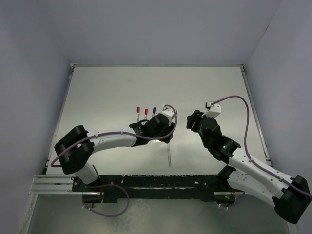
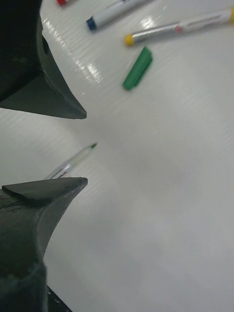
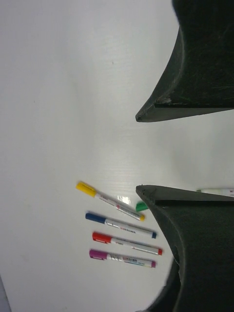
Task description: Insert the pens into the pen caps
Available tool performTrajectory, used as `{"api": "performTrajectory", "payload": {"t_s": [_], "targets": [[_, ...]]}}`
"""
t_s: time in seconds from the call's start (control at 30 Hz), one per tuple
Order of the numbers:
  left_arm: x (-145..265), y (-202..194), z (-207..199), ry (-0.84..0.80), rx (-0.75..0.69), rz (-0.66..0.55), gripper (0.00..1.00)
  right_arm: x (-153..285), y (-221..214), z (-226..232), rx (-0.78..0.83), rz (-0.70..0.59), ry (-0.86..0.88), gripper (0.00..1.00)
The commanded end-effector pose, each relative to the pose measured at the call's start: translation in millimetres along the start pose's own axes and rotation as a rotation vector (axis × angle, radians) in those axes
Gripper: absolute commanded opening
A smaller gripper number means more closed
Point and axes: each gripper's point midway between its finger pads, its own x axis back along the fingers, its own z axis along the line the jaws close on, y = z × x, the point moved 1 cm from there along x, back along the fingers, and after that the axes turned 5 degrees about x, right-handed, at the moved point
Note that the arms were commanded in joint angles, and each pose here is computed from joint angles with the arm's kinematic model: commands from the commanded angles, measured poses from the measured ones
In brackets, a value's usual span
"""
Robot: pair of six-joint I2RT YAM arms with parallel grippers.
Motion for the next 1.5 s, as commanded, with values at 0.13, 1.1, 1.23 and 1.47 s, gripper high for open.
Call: {"api": "performTrajectory", "payload": {"t_s": [0.13,1.1,1.23,1.47], "targets": [[32,-54,-22,0.086,-0.058,0.111,0.59,6,29,-38,-0.083,-0.085,-0.206,0.57],[11,-123,-24,0.182,-0.115,0.327,0.62,5,28,-26,-0.113,-0.105,-0.111,0.56],[17,-134,-14,0.213,-0.132,0.377,0.57,5,29,-26,-0.115,-0.109,-0.111,0.56],[32,-147,6,0.278,-0.145,0.425,0.42,4,28,-26,-0.120,-0.113,-0.115,0.55]]}}
